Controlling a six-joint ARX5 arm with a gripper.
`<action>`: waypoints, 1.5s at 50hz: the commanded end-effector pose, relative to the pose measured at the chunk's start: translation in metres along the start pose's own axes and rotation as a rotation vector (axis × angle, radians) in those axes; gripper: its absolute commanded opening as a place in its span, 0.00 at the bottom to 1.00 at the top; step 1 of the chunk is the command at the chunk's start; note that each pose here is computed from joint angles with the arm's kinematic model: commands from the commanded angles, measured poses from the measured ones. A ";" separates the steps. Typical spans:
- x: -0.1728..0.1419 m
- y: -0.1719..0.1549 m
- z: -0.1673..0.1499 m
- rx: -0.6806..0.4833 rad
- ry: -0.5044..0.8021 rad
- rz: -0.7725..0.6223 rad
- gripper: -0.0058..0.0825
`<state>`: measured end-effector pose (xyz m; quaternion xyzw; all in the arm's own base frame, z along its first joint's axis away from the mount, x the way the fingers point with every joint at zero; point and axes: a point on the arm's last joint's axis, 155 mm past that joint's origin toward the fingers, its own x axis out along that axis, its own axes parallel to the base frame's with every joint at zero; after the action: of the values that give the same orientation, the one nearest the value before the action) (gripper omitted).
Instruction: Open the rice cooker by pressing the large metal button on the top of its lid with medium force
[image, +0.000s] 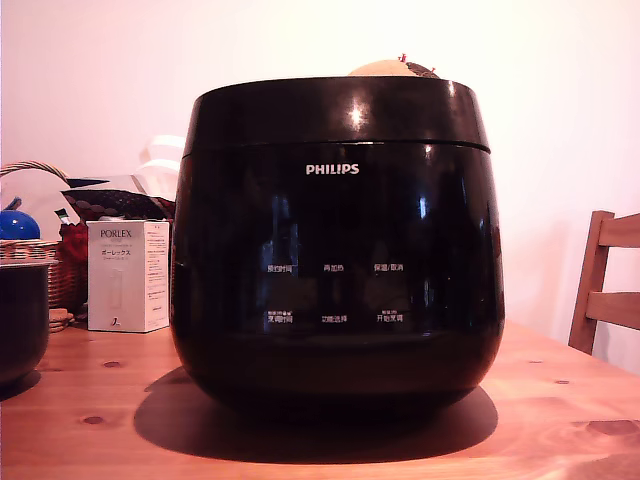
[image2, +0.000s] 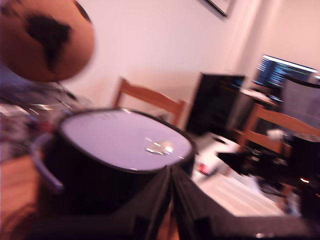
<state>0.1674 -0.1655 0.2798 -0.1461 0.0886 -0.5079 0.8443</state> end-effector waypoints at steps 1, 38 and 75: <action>0.005 -0.004 0.003 0.029 0.020 -0.036 0.04; 0.108 0.006 -0.025 0.326 0.117 -0.122 0.04; 0.189 0.007 -0.030 0.356 0.120 -0.101 0.04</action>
<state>0.2525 -0.3287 0.2533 0.0296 0.0315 -0.5606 0.8269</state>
